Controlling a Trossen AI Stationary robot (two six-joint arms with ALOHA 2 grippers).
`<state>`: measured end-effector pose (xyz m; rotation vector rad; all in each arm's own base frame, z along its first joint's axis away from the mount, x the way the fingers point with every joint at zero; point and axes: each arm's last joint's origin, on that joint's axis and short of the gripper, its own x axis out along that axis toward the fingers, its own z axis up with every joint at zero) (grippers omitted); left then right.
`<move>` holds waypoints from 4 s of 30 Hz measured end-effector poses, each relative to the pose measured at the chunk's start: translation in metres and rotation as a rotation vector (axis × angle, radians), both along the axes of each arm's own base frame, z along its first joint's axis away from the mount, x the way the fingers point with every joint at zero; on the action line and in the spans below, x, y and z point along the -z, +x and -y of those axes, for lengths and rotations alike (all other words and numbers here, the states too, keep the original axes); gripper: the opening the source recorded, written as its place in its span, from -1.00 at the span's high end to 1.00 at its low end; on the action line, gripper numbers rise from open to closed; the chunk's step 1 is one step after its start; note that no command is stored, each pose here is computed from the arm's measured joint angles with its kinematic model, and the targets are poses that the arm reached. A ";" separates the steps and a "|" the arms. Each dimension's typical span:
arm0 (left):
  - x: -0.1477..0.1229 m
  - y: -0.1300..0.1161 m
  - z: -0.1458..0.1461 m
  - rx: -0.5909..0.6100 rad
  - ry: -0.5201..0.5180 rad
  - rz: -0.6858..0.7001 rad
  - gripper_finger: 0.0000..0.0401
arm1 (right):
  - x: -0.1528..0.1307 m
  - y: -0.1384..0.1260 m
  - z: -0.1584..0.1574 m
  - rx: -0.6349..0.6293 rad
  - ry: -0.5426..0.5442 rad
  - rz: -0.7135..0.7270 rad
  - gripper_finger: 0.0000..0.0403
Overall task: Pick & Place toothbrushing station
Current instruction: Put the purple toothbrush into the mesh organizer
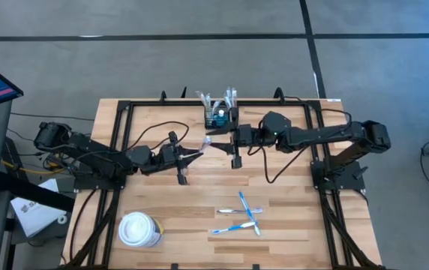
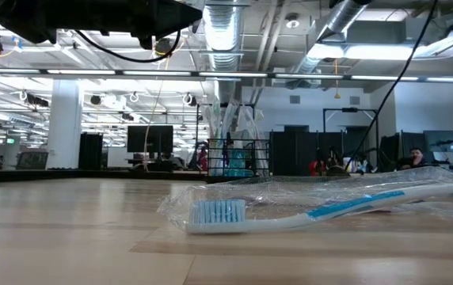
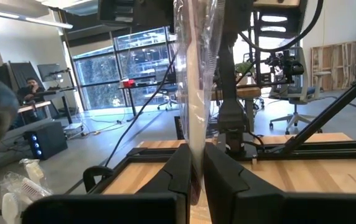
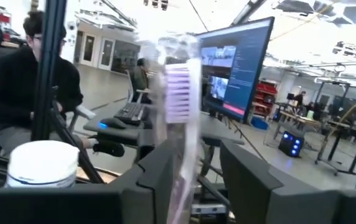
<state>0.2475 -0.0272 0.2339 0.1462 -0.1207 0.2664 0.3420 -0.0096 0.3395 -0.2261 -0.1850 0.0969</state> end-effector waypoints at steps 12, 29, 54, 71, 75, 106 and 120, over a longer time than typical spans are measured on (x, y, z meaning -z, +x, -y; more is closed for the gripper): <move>0.000 0.000 0.000 0.000 0.000 0.000 0.93 | -0.003 0.000 -0.005 -0.011 -0.034 0.043 0.46; 0.000 0.000 -0.002 -0.008 -0.002 0.000 0.91 | -0.003 0.000 -0.005 -0.012 -0.035 0.038 0.57; 0.000 0.000 -0.002 -0.008 -0.003 -0.001 0.90 | 0.004 0.008 -0.008 -0.024 -0.008 0.039 0.57; 0.002 0.000 -0.002 -0.009 -0.002 -0.014 0.90 | -0.010 0.031 -0.011 -0.023 -0.069 -0.085 0.57; 0.002 0.000 -0.002 -0.008 -0.002 -0.015 0.90 | -0.012 0.029 -0.011 -0.025 -0.067 -0.101 0.57; 0.002 0.000 -0.001 -0.009 -0.002 -0.011 0.67 | -0.004 0.020 0.021 0.061 -0.030 -0.262 0.97; 0.002 0.000 -0.001 -0.012 -0.003 -0.013 0.67 | -0.008 -0.010 0.082 0.281 0.076 -0.382 0.97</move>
